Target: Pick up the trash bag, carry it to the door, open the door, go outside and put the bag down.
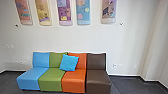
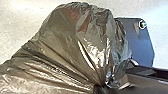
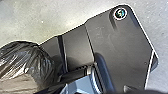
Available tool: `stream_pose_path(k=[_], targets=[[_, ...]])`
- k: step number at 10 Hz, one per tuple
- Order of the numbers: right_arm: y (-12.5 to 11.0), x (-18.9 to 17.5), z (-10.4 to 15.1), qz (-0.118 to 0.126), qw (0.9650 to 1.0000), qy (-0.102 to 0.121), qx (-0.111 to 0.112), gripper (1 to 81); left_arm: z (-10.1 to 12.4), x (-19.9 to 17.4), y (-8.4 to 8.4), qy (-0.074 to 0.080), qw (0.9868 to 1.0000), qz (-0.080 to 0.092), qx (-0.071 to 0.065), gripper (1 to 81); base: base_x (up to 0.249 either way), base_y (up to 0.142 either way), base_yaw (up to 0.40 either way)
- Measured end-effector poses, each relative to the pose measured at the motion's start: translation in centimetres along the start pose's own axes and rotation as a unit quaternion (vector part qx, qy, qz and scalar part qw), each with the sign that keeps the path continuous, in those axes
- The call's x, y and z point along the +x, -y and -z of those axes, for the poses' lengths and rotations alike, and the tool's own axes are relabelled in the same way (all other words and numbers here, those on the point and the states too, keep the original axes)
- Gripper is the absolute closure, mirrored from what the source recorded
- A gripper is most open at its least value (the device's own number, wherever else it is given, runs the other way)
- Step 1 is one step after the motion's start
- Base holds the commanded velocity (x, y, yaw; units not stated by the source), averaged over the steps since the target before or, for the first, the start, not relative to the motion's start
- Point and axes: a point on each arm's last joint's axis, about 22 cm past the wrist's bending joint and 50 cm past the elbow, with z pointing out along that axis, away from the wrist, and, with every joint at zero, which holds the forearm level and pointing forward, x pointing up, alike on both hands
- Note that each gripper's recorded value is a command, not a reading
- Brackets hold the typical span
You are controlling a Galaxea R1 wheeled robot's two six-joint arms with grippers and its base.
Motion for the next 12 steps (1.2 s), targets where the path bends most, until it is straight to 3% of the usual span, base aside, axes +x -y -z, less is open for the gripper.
stream_pose_path(k=[4, 12], targets=[[0.27, -0.53, -0.12, 0.001, 1.0000, 0.003, 0.001, 1.0, 0.02, -0.01, 0.07, 0.000, 1.0000, -0.001, 0.000, 81.1, 0.000, 0.000, -0.026], [0.28, -0.61, -0.13, 0.002, 1.0000, 0.004, 0.001, 1.0, 0.14, 0.17, 0.33, 0.000, 1.0000, -0.002, 0.001, 81.1, 0.000, 0.000, -0.172]])
